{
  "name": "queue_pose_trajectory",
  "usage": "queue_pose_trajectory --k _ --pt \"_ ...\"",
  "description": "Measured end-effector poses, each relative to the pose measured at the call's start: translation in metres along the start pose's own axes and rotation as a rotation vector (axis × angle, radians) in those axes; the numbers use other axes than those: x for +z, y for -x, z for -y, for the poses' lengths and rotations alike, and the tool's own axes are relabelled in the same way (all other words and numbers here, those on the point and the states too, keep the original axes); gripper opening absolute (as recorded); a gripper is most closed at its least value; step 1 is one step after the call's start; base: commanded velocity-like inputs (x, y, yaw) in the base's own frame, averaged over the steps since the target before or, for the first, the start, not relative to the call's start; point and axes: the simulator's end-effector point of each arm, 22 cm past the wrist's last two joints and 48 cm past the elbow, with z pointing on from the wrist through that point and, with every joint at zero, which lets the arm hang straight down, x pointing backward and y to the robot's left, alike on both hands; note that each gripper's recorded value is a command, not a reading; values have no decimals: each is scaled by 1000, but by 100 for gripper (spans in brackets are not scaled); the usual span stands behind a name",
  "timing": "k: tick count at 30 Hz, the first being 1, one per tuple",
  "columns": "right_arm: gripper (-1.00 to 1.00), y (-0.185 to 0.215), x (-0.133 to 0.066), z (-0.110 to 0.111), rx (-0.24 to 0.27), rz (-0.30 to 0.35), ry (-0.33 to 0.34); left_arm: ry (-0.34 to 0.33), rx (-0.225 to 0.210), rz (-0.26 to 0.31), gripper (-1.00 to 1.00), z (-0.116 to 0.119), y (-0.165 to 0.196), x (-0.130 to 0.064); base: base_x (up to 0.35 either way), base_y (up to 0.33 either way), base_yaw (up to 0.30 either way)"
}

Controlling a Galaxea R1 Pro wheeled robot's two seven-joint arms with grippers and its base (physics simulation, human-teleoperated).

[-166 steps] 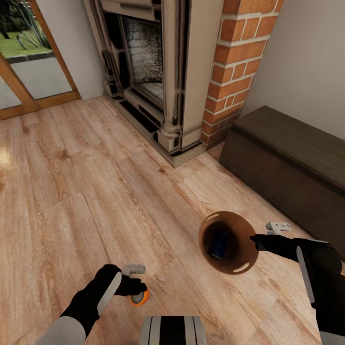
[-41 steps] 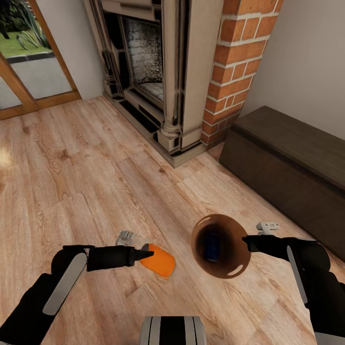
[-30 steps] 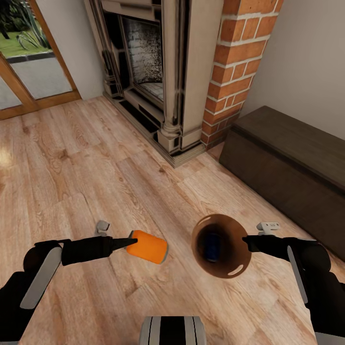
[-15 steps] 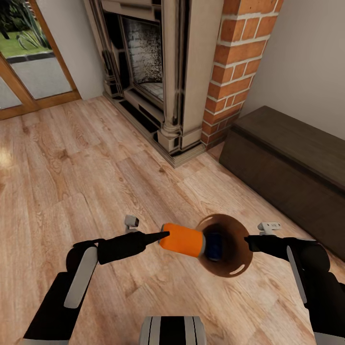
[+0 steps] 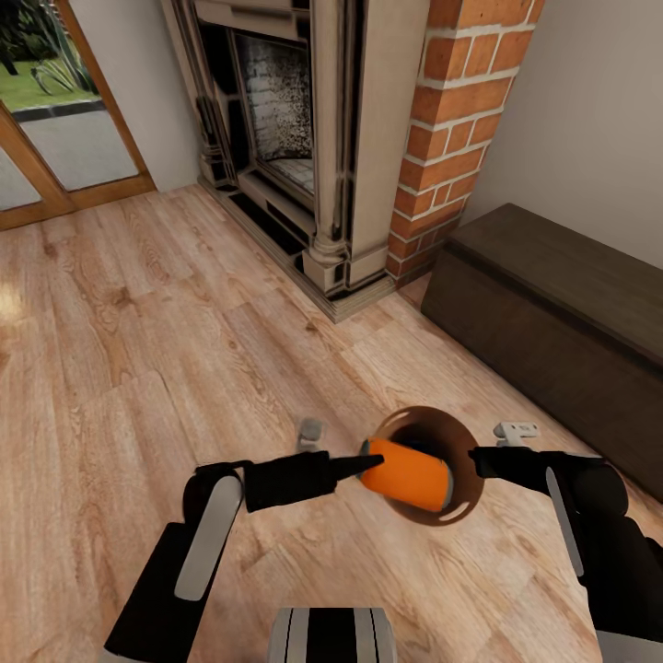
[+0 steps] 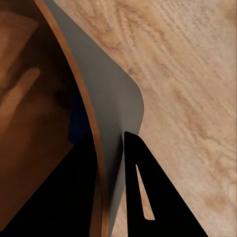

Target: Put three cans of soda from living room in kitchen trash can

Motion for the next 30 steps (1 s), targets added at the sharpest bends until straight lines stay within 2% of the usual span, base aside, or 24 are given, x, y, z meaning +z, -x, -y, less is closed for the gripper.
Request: queue_pose_trajectory --k 3,11,14,15,17,19,20,23,27,30 --pt "-100 0 0 -1 1 0 2 12 0 -11 -100 1 -4 10 0 0 0" --pt "-100 0 0 -1 -1 0 1 61 8 -9 -100 -8 -4 13 0 0 0" --pt "-100 0 0 0 -1 0 0 136 18 -16 -100 -23 -5 14 0 0 0" --pt "-100 0 0 0 -2 0 -1 212 33 -34 -100 -37 -9 16 0 0 0" --pt "-100 0 0 -1 -2 0 2 241 33 -37 -100 -43 -9 16 0 0 0" --pt "-100 0 0 -2 -1 0 7 300 42 -36 -100 -55 -7 14 0 0 0" --pt "-100 0 0 -2 0 0 9 305 43 -36 -100 -55 -7 14 0 0 0" --pt "-100 0 0 -2 -1 0 7 357 77 -59 -100 -60 -7 20 0 0 0" --pt "-100 0 0 -2 -3 0 6 371 95 -58 -100 -61 -4 22 0 0 0" --pt "-100 0 0 -2 -1 0 9 364 126 -19 -100 -57 4 28 0 0 0"
